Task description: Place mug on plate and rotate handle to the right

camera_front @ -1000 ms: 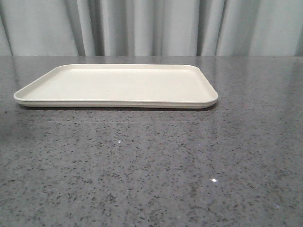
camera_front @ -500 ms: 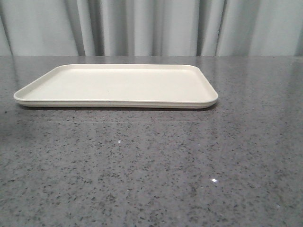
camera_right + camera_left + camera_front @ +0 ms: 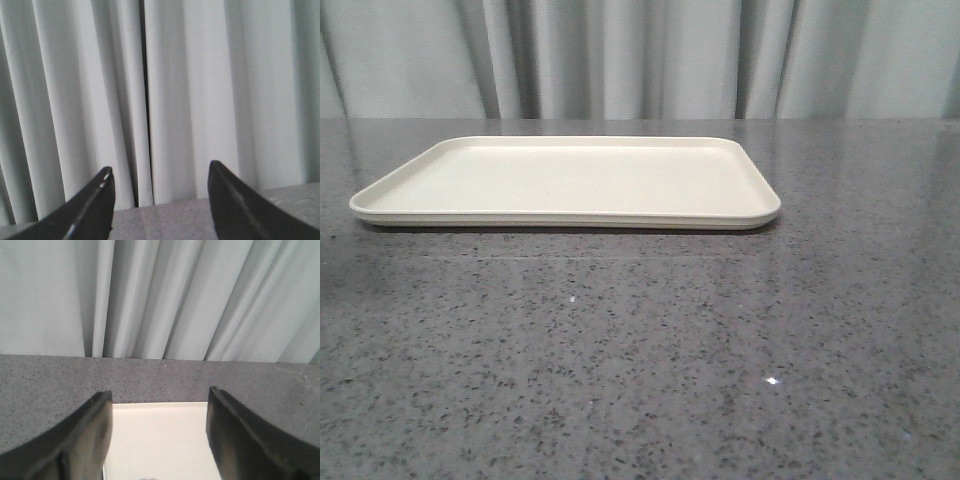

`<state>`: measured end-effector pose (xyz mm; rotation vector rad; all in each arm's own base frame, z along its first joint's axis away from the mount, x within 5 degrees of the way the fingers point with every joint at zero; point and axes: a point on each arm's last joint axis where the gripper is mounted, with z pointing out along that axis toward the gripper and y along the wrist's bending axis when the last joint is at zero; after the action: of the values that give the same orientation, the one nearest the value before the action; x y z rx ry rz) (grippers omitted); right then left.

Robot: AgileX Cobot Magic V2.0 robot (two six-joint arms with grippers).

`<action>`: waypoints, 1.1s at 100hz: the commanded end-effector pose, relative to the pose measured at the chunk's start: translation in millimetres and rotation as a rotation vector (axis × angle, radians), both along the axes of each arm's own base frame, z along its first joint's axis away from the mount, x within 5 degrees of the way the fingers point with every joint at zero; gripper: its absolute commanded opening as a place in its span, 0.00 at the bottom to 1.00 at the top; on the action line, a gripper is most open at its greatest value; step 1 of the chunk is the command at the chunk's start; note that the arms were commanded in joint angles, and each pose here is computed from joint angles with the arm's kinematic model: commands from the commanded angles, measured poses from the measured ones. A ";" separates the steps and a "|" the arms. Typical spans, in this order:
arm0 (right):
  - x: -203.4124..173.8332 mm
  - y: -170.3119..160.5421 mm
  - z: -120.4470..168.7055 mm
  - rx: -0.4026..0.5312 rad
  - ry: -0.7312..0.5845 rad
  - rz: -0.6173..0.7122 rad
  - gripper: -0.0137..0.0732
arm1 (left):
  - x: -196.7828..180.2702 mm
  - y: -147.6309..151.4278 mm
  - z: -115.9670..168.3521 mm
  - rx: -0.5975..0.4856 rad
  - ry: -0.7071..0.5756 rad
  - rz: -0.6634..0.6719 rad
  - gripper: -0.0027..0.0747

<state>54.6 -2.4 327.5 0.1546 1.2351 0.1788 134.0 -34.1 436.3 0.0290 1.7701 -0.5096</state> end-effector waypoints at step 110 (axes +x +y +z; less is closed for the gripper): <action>29.4 5.3 101.4 -0.212 0.011 -0.016 0.65 | 35.9 48.5 38.3 0.243 0.333 0.179 0.48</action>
<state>83.9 6.0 413.1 -0.0363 1.3412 0.0702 159.1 13.1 470.1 -0.0449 2.0948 -0.1400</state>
